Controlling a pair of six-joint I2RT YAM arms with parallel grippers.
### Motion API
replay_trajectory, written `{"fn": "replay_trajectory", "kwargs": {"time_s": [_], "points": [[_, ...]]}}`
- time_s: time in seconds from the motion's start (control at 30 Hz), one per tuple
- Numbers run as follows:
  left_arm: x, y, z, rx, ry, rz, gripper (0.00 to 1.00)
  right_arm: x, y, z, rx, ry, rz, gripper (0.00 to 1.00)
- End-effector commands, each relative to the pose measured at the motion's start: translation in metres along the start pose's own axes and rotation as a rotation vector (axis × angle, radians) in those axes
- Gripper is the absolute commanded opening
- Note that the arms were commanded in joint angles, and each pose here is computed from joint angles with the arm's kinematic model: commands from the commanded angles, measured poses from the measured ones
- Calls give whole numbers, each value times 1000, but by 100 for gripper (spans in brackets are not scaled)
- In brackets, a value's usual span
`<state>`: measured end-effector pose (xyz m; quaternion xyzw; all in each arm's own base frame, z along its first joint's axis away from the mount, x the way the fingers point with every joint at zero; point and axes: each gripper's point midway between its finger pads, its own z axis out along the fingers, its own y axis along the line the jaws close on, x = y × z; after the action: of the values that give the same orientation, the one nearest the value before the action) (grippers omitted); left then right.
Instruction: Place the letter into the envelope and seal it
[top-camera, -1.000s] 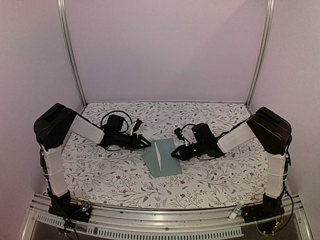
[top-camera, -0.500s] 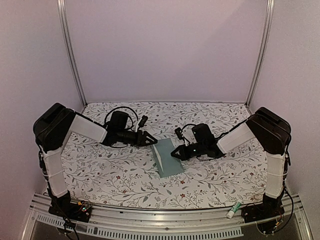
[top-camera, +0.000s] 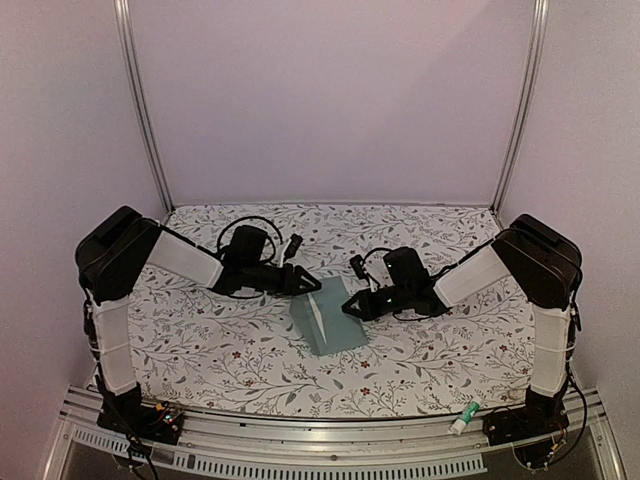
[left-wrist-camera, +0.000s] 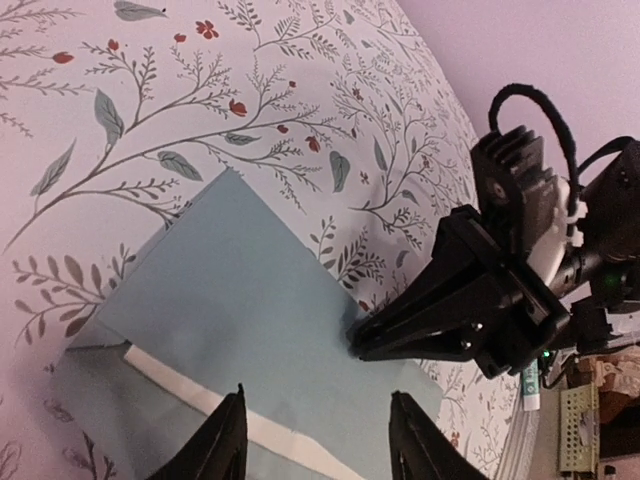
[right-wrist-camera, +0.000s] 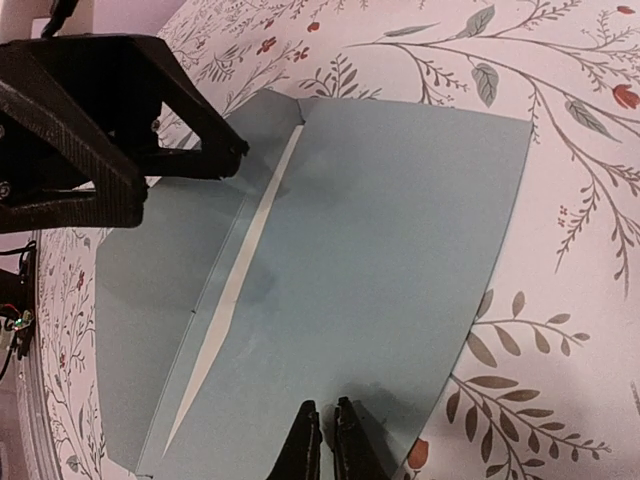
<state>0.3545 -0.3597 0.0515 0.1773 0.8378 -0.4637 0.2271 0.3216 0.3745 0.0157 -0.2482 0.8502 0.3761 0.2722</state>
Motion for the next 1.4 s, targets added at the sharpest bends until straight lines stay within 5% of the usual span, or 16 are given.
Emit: {"fn": "replay_trajectory", "kwargs": {"time_s": [0.0,0.2,0.53,0.97,1.37], "points": [[-30,-25,-47,-108,-159,105,49,31,-13,7,38,85,44,7],[-8,-12,-96,-291,-207,106,54,32,-16,9,45,89,52,7],[60,6,-91,-340,-94,47,43,31,-15,7,50,92,63,7],[49,-19,-32,-171,-41,100,31,37,-18,10,55,106,69,7],[22,-38,-4,-106,-55,142,35,44,-22,11,66,119,73,7]]}}
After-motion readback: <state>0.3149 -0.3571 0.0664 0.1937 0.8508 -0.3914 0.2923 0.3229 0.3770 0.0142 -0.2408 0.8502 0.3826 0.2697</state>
